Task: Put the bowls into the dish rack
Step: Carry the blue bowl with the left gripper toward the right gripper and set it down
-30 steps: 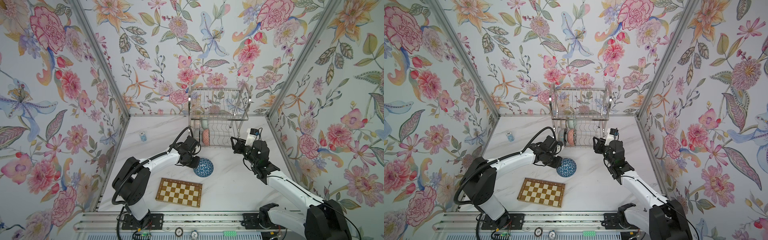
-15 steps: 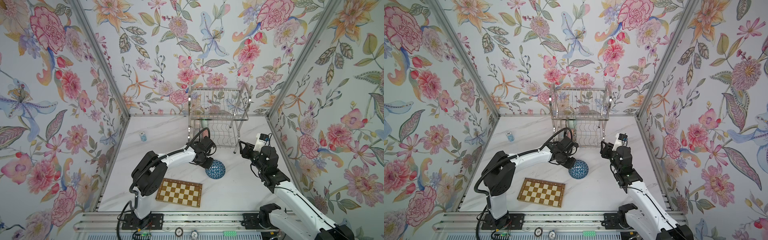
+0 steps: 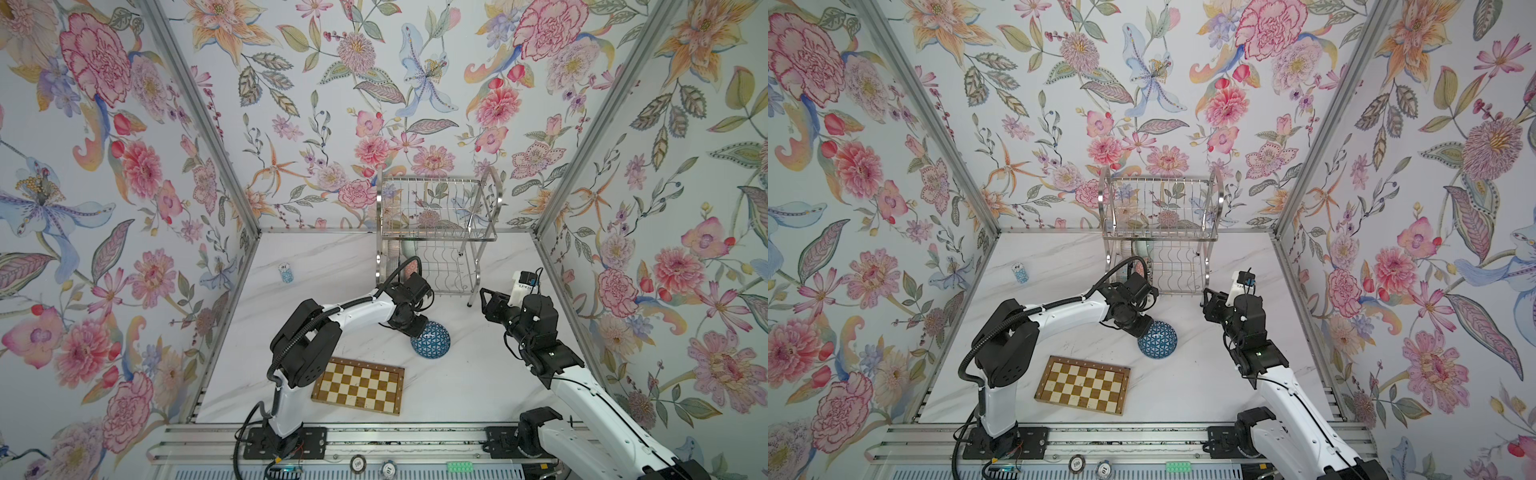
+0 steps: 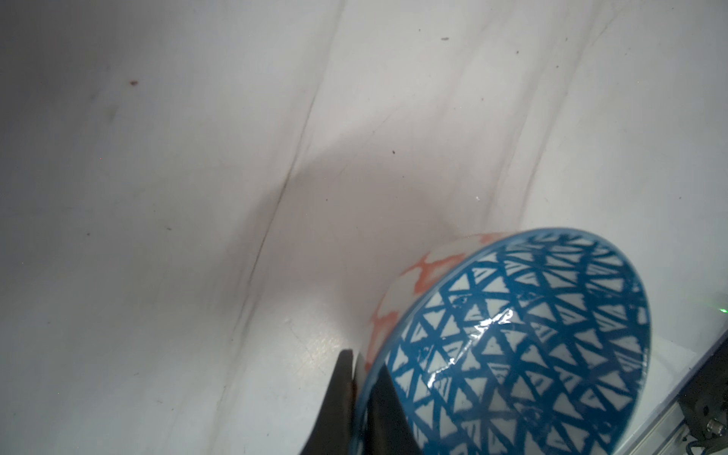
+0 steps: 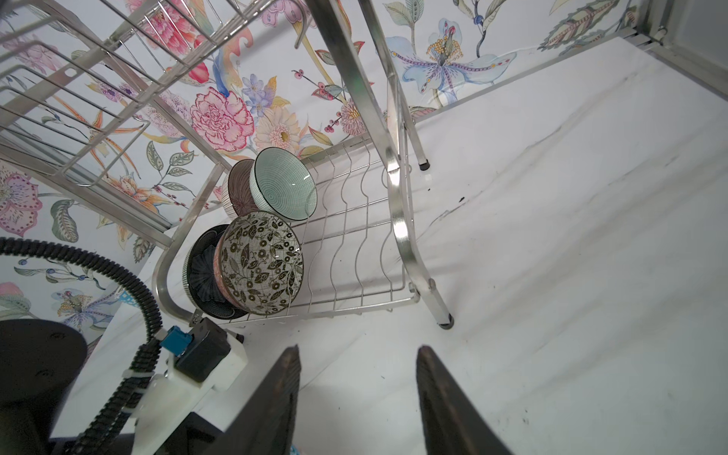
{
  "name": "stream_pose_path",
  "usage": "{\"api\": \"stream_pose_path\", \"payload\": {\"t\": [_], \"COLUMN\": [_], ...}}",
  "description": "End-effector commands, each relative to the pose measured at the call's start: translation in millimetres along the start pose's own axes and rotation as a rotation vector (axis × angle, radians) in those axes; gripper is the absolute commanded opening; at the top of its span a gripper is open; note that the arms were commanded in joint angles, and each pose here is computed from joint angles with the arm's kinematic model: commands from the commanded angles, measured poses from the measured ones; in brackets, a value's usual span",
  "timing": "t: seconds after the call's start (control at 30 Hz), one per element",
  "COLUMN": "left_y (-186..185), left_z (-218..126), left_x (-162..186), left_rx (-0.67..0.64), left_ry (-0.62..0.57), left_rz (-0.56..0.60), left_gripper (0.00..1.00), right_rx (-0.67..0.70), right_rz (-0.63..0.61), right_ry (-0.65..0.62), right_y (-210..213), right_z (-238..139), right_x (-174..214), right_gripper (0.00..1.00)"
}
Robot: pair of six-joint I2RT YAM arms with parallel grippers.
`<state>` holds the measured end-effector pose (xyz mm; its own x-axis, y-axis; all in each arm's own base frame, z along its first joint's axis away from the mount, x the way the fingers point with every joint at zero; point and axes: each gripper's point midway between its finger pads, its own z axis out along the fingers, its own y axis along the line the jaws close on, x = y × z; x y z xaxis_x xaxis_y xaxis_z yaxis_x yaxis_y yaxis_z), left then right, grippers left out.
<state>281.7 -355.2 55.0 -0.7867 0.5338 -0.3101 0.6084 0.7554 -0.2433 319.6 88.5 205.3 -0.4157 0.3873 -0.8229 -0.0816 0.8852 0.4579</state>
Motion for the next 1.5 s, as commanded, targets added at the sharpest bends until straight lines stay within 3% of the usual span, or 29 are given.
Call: {"api": "stream_pose_path", "payload": {"t": [0.0, 0.23, 0.37, 0.5, 0.67, 1.03, 1.13, 1.47], "left_y": [-6, -5, -4, -3, 1, 9, 16, 61], "left_z": [-4, -5, -10, -24, -45, -102, -123, -165], "left_x": [-8, -9, -10, -14, -15, 0, 7, 33], "left_rx": [-0.003, -0.015, -0.027, -0.052, -0.089, -0.078, -0.046, -0.008], "left_ry": [-0.011, -0.013, -0.018, -0.047, -0.079, -0.184, -0.239, -0.355], "left_rz": [0.023, 0.026, 0.028, 0.03, 0.034, 0.038, 0.014, -0.063], "left_gripper": [0.11, 0.21, 0.33, 0.42, 0.64, 0.86, 0.99, 0.99], "right_rx": [0.004, 0.005, -0.002, -0.001, -0.006, -0.083, -0.105, -0.262], "right_rz": [-0.017, -0.036, -0.043, -0.048, -0.054, -0.12, -0.167, -0.378], "right_ry": [0.022, 0.029, 0.037, 0.046, 0.047, 0.108, 0.137, 0.292], "right_y": [-2, -2, 0, -1, 1, 25, 36, 89], "right_z": [0, -1, -2, -1, 0, 11, 15, 24], "right_x": [4, 4, 5, 6, 6, 18, 26, 67], "right_gripper": [0.5, 0.5, 0.51, 0.51, 0.53, 0.6, 0.63, 0.66]}}
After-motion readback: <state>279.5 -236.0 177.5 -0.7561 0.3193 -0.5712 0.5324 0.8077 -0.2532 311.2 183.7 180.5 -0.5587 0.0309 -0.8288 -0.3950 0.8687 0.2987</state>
